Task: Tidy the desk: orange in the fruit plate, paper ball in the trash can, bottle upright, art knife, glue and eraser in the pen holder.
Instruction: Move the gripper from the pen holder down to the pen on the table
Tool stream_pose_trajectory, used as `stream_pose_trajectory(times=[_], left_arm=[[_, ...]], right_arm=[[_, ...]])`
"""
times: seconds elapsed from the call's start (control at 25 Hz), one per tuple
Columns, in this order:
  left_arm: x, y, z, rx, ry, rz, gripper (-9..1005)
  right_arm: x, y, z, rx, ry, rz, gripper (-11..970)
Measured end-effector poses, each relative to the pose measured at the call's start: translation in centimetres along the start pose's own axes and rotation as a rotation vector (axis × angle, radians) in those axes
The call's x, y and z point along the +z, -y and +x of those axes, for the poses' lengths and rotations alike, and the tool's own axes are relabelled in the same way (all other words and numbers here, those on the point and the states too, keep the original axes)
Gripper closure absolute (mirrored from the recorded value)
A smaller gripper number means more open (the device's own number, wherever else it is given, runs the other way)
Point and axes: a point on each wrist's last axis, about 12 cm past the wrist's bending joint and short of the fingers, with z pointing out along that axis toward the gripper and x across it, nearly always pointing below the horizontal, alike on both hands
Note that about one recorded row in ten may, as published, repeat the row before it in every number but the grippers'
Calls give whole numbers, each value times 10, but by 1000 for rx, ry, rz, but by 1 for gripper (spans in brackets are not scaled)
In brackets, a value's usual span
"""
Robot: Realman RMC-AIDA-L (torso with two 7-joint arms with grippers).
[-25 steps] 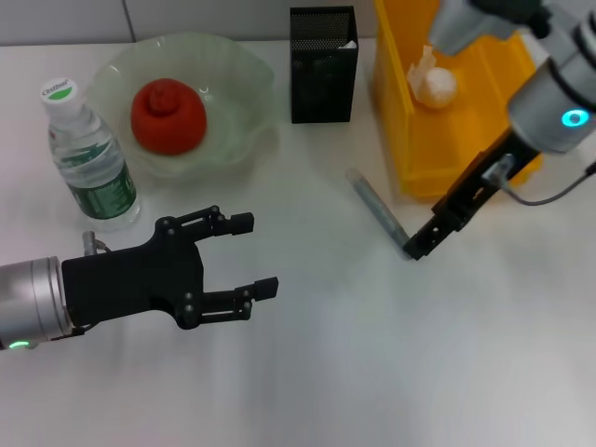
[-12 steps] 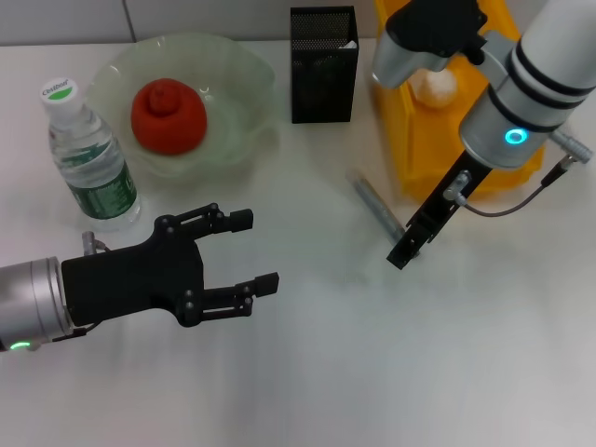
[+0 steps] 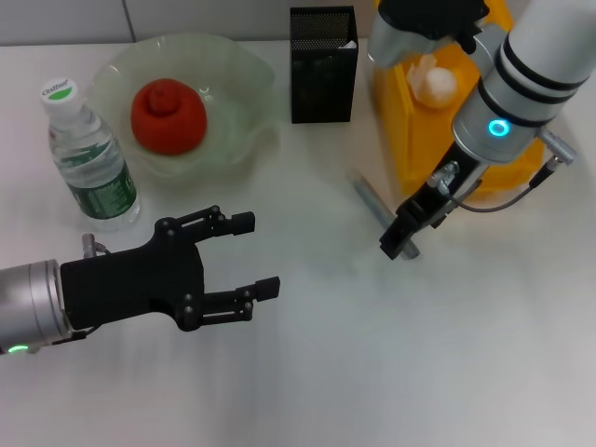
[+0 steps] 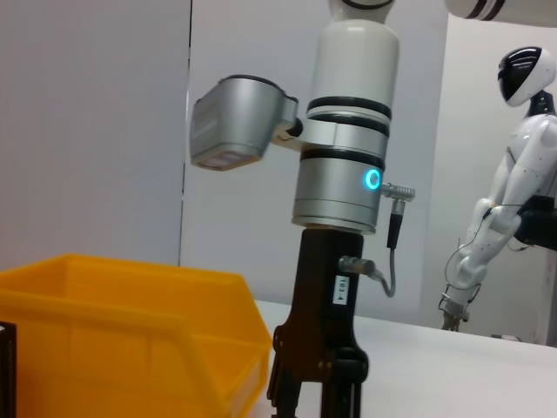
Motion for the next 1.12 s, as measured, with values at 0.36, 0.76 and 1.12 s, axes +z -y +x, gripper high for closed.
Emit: stream_pose_trajectory(times=[0.36, 0.76, 1.12], left_arm=[[-3, 0, -3, 9, 9, 18, 177], [-3, 1, -4, 12, 15, 25, 177], [-3, 0, -5, 13, 18, 24, 178]], right_arm=[[0, -3, -8, 85, -9, 30, 158], [11, -1, -11, 117, -7, 39, 158], [22, -2, -10, 98, 0, 50, 163]])
